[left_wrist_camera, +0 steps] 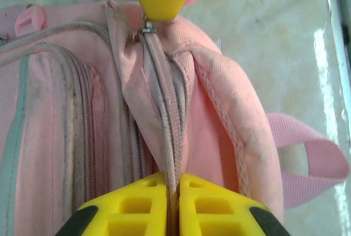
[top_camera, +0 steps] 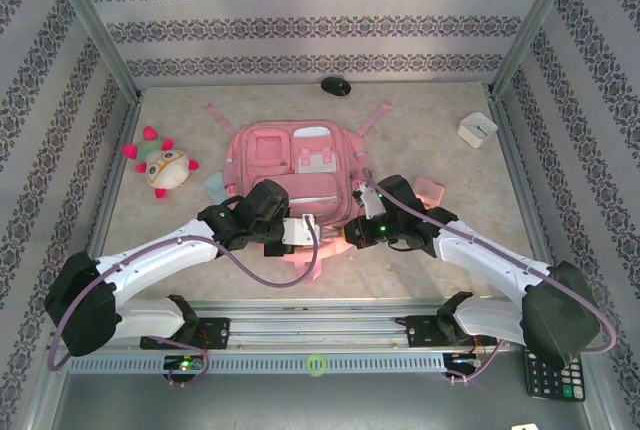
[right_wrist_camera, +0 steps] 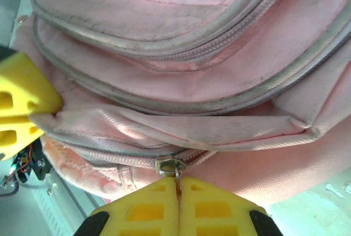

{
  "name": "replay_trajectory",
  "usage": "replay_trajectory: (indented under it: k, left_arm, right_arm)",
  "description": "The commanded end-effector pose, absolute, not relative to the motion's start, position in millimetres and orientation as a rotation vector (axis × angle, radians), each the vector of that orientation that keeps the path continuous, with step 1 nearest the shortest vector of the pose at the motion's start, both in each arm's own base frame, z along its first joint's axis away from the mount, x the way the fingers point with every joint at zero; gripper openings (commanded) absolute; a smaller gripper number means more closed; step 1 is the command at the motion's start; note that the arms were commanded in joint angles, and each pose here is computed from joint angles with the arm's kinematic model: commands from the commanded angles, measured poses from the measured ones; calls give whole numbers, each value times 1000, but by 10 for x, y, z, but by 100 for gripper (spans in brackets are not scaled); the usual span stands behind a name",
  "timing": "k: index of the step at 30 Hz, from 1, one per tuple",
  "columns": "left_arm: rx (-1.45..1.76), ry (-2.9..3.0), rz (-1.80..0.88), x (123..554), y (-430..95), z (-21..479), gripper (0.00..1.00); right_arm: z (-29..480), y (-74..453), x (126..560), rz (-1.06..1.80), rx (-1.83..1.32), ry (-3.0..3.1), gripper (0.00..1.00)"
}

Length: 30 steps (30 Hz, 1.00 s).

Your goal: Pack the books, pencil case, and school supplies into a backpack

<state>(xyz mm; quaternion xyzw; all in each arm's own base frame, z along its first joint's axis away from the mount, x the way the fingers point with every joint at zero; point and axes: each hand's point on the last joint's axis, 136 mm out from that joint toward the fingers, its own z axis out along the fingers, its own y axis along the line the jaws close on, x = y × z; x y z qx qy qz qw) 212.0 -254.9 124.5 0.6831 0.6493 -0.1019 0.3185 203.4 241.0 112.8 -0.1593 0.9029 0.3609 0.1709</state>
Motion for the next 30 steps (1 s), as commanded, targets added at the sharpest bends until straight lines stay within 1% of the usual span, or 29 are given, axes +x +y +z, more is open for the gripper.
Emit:
replay_trajectory:
  k: [1, 3, 6, 7, 8, 12, 16, 18, 19, 20, 23, 24, 26, 27, 29, 30]
  left_arm:
    - [1880, 1812, -121, 2091, -2174, 1146, 25]
    - [1848, 1821, -146, 2097, -2214, 1219, 42]
    - [1646, 1844, -223, 2230, -2422, 1471, 73]
    - [1560, 1857, -222, 2309, -2482, 1559, 80]
    - [1471, 1872, -213, 2392, -2536, 1636, 85]
    - [1408, 1884, -248, 2369, -2764, 1618, 90]
    - [1390, 1933, -256, 2383, -2923, 1378, 95]
    - [1400, 1964, -229, 2420, -2988, 1242, 96]
    - [1397, 1976, -201, 2462, -3008, 1178, 94]
    - [1397, 1987, -180, 2502, -3021, 1121, 86]
    - [1439, 1992, -136, 2530, -3008, 1013, 60]
    - [1459, 1982, -138, 2505, -2999, 1013, 53]
    - [1529, 1934, -170, 2392, -2979, 1030, 34]
    - [1564, 1898, -185, 2332, -2967, 1057, 27]
    - [1627, 1815, -207, 2208, -2913, 1120, 15]
    - [1655, 1779, -218, 2150, -2886, 1143, 13]
  right_arm:
    - [1177, 2506, 1984, 1031, -501, 2552, 0]
    - [1211, 2602, 1922, 1069, -519, 2535, 0]
    - [1210, 2668, 1865, 1080, -527, 2527, 0]
    - [1198, 2667, 1857, 1077, -525, 2528, 0]
    - [1192, 2669, 1856, 1081, -519, 2524, 0]
    - [1173, 2652, 1844, 1081, -515, 2527, 0]
    - [1190, 2660, 1852, 1087, -514, 2519, 0]
    - [1197, 2667, 1858, 1091, -513, 2516, 0]
    - [1198, 2669, 1854, 1094, -515, 2517, 0]
    - [1199, 2669, 1849, 1093, -518, 2516, 0]
    - [1197, 2619, 1866, 1078, -497, 2521, 0]
    - [1186, 2587, 1882, 1071, -482, 2524, 0]
    - [1145, 2468, 1956, 1048, -414, 2539, 0]
    - [1131, 2419, 1991, 1043, -388, 2542, 0]
    - [1106, 2283, 2114, 1012, -328, 2541, 0]
    - [1110, 2233, 2180, 998, -315, 2531, 0]
